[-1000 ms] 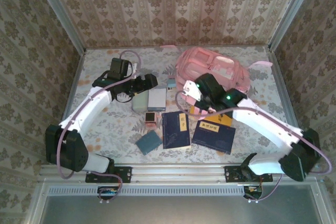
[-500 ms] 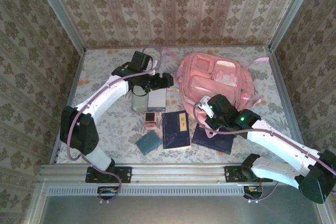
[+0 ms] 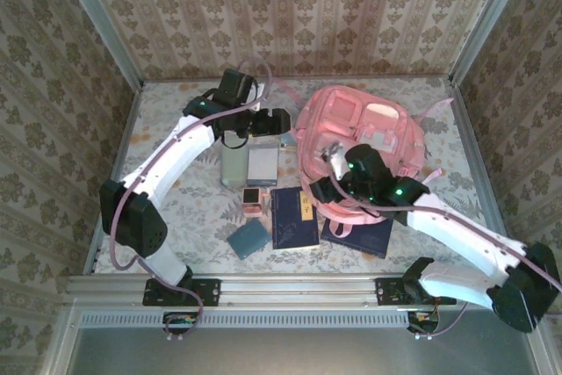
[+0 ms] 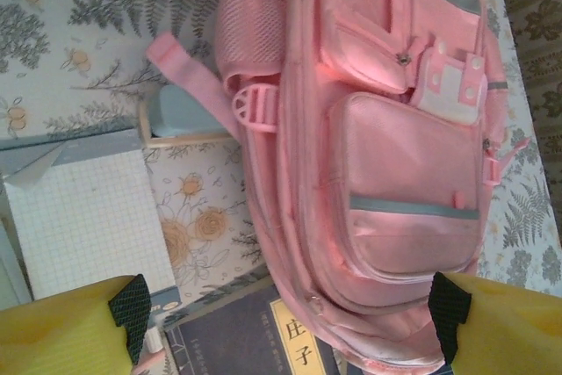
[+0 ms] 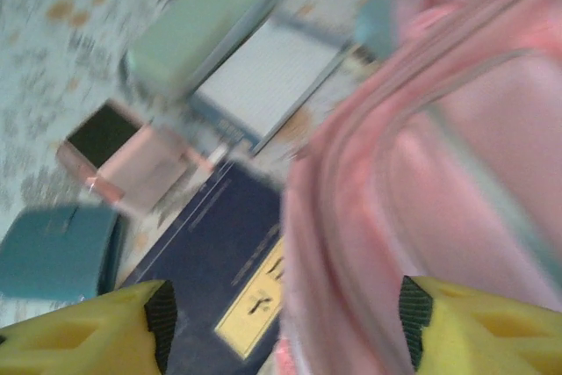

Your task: Pack the student bag

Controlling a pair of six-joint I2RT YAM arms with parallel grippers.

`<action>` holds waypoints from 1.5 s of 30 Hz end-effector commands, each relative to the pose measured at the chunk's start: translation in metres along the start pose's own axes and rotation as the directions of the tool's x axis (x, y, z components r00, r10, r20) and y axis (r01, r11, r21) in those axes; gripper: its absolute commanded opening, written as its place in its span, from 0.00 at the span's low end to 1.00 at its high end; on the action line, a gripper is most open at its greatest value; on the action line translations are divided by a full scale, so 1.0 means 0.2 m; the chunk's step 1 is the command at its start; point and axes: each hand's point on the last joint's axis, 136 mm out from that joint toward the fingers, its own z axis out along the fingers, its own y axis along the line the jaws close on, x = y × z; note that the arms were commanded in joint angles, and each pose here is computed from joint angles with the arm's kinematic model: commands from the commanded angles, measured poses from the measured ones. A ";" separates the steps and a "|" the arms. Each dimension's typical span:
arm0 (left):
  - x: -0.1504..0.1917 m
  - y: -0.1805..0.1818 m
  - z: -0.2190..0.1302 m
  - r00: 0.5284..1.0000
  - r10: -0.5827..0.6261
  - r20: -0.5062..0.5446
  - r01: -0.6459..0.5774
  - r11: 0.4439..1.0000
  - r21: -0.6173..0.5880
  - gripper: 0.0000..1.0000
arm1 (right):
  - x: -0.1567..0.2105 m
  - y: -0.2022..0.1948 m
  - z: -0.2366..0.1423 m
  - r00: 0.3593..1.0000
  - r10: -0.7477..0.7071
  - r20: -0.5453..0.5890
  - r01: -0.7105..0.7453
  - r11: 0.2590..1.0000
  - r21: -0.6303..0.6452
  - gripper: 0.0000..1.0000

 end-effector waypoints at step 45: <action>0.41 -0.66 0.78 0.826 0.492 -0.277 -0.523 0.851 -0.048 0.91 | 0.60 -1.01 -0.20 0.381 0.893 0.238 -0.895 0.293 0.335 0.57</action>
